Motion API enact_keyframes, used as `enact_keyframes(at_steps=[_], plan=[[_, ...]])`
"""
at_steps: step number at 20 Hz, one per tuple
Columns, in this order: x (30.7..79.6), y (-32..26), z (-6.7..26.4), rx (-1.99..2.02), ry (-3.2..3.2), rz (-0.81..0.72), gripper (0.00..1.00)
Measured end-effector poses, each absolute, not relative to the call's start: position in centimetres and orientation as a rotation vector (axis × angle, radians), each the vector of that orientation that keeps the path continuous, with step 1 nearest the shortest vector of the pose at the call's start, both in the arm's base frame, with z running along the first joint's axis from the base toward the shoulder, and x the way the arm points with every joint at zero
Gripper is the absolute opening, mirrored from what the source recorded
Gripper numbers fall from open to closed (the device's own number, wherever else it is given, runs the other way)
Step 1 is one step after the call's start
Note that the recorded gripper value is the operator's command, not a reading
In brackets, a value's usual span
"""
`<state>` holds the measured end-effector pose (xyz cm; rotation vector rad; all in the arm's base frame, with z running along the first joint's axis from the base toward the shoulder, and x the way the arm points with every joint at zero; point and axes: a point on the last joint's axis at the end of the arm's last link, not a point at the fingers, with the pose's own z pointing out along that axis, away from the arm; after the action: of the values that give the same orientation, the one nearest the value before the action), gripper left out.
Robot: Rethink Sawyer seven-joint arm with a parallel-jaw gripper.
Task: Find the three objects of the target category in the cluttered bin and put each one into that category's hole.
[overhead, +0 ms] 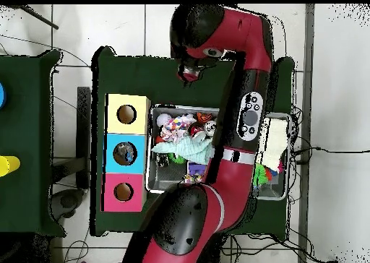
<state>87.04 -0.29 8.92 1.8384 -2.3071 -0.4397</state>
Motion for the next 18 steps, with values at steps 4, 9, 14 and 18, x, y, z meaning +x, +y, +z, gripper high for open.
enact_keyframes(at_steps=[4,9,14,18], plan=[[87.1,2.8,11.3,1.936,-2.282,-0.529,1.0],[86.5,6.9,13.8,2.06,-2.202,-0.527,1.0],[85.9,10.5,15.1,2.219,-2.171,-0.486,1.0],[84.9,11.9,15.5,2.296,-2.155,-0.447,1.0]])
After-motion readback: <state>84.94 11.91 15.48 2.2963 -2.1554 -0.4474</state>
